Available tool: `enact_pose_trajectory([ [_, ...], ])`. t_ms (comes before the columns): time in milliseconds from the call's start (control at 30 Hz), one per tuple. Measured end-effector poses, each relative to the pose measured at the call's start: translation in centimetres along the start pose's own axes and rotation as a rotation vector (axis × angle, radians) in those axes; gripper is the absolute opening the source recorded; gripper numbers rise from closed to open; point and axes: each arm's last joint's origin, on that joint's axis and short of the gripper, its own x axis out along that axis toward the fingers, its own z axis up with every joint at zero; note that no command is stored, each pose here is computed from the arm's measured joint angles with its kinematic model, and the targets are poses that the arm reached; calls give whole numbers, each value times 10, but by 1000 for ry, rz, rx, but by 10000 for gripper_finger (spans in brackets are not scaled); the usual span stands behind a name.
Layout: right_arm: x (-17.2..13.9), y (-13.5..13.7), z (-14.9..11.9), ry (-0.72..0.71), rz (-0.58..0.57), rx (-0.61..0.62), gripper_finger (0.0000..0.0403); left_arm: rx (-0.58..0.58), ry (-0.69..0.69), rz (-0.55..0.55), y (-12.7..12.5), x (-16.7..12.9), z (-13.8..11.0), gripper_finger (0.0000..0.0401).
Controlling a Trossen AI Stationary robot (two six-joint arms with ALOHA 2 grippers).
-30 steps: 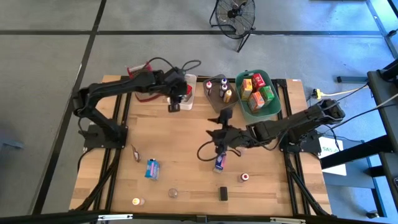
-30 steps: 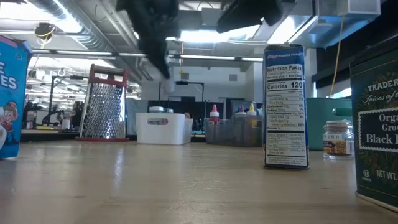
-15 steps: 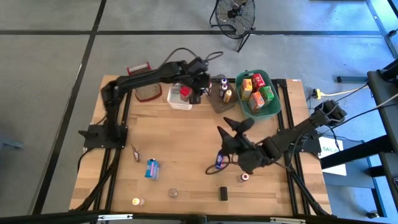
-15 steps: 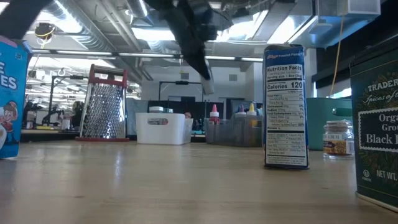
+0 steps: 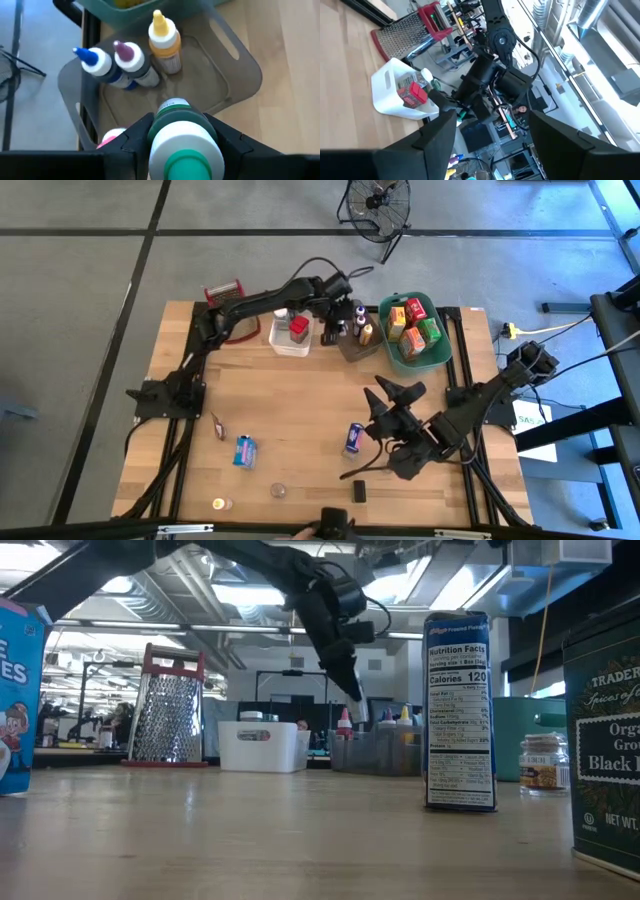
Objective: Pick & Place Kitchen Items
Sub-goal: Put the green food coloring bottle into the black bin
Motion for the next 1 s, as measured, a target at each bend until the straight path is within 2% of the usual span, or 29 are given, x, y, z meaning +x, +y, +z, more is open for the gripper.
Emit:
enact_pose_trajectory([
  [233, 0, 0, -3, 0, 0, 11, 250, -37, 17, -49, 4, 19, -7, 144],
  [533, 0, 0, -3, 0, 0, 15, 250, -50, 70, -53, 9, 45, -19, 144],
  [767, 0, 0, -3, 0, 0, 12, 250, -53, 98, -35, 18, 46, -26, 144],
  [1000, 0, 0, -3, 0, 0, 14, 250, -30, 185, -44, 23, 47, -39, 144],
])
